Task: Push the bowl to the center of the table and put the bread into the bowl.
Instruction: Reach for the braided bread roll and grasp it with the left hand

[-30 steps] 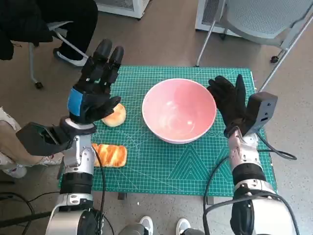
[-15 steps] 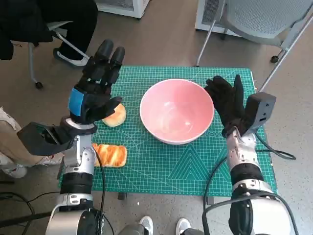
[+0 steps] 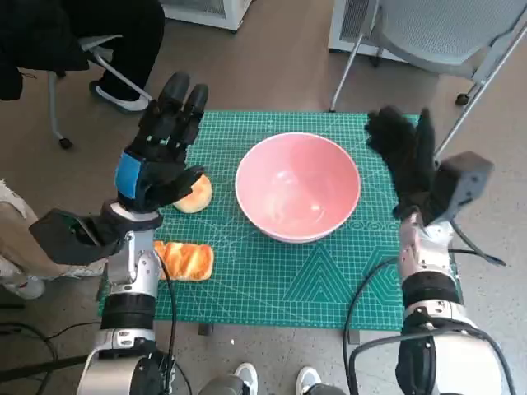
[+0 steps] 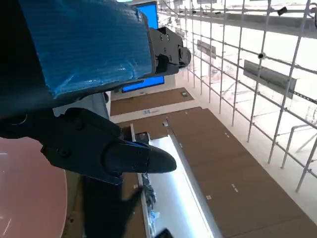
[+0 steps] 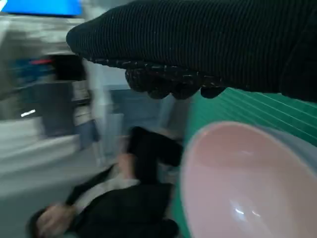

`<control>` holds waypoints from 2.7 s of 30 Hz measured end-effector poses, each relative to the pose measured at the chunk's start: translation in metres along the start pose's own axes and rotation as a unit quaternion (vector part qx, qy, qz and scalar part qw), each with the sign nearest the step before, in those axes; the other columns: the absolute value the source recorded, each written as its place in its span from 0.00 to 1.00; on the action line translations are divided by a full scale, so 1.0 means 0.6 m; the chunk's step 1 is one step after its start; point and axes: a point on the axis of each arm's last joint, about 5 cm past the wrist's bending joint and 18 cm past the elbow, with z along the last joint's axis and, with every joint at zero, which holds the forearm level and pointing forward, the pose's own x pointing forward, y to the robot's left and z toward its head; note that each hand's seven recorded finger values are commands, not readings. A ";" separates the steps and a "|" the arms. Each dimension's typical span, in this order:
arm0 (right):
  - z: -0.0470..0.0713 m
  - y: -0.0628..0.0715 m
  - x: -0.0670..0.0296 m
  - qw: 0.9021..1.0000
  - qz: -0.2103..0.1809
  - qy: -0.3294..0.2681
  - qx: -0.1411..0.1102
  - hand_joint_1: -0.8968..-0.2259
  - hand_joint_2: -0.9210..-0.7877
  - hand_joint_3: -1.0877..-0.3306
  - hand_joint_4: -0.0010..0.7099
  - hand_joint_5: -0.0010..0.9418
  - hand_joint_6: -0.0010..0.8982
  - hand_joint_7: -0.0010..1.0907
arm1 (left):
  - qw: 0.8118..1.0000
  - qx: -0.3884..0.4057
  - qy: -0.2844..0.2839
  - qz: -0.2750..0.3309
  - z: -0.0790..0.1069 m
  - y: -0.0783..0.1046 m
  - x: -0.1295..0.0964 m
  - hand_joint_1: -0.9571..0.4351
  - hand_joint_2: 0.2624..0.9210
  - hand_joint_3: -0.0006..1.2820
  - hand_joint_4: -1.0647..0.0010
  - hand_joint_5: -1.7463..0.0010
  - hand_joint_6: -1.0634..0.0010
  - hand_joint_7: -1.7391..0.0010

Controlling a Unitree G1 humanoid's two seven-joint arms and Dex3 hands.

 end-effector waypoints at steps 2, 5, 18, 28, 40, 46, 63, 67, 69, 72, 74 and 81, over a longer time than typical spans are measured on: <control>0.010 0.003 0.004 0.999 0.018 -0.041 -0.005 0.31 0.00 0.37 0.19 0.00 0.24 0.07 | 1.000 -0.001 0.000 0.000 -0.001 -0.003 0.002 0.31 1.00 0.19 0.96 1.00 0.85 0.97; 0.021 0.010 0.008 0.994 0.044 -0.094 -0.012 0.30 0.00 0.39 0.19 0.00 0.24 0.07 | 1.000 -0.003 0.000 -0.001 -0.002 -0.006 0.004 0.31 1.00 0.18 0.97 1.00 0.85 0.97; 0.045 0.039 0.008 0.964 0.131 -0.228 -0.026 0.28 0.00 0.44 0.23 0.01 0.26 0.10 | 1.000 -0.014 0.009 -0.014 -0.006 -0.014 0.008 0.30 1.00 0.17 0.98 1.00 0.85 0.97; 0.048 0.041 0.010 0.964 0.140 -0.224 -0.023 0.29 0.00 0.45 0.23 0.01 0.25 0.11 | 1.000 -0.019 0.011 -0.022 -0.007 -0.014 0.008 0.30 1.00 0.15 0.97 1.00 0.85 0.97; 0.046 0.041 0.010 0.966 0.132 -0.220 -0.021 0.31 0.00 0.45 0.22 0.01 0.25 0.12 | 1.000 -0.002 0.004 -0.022 0.006 -0.013 0.004 0.30 1.00 0.13 0.97 1.00 0.85 0.97; 0.046 0.042 0.010 0.966 0.132 -0.219 -0.021 0.31 0.00 0.45 0.22 0.01 0.24 0.12 | 0.995 0.081 0.019 -0.051 0.047 -0.005 -0.013 0.28 0.87 0.03 0.99 1.00 0.91 0.99; 0.051 0.040 0.011 0.965 0.131 -0.226 -0.022 0.30 0.00 0.44 0.22 0.00 0.23 0.14 | 0.861 0.385 0.271 -0.192 0.239 0.036 -0.071 0.54 0.57 0.00 0.98 0.99 0.83 0.96; 0.049 0.044 0.012 0.966 0.134 -0.220 -0.017 0.30 0.00 0.44 0.22 0.00 0.23 0.15 | 0.826 0.437 0.289 -0.207 0.261 0.013 -0.078 0.51 0.57 0.00 0.95 0.99 0.81 0.97; 0.048 0.045 0.012 0.967 0.135 -0.217 -0.015 0.30 0.00 0.44 0.23 0.01 0.23 0.15 | 0.809 0.461 0.296 -0.213 0.268 -0.001 -0.081 0.50 0.57 0.00 0.94 0.99 0.80 0.97; 0.046 0.048 0.012 0.967 0.137 -0.216 -0.012 0.31 0.00 0.44 0.23 0.01 0.23 0.15 | 0.790 0.487 0.304 -0.214 0.270 -0.015 -0.083 0.47 0.57 0.00 0.92 0.99 0.79 0.97; 0.045 0.050 0.012 0.967 0.138 -0.215 -0.010 0.30 0.00 0.44 0.23 0.01 0.23 0.16 | 0.780 0.499 0.313 -0.211 0.268 -0.021 -0.084 0.45 0.57 0.00 0.91 0.99 0.78 0.97; 0.043 0.049 0.012 0.967 0.139 -0.214 -0.002 0.30 0.00 0.43 0.24 0.01 0.22 0.17 | 0.739 0.522 0.374 -0.202 0.254 -0.040 -0.082 0.40 0.58 0.00 0.89 0.99 0.76 0.98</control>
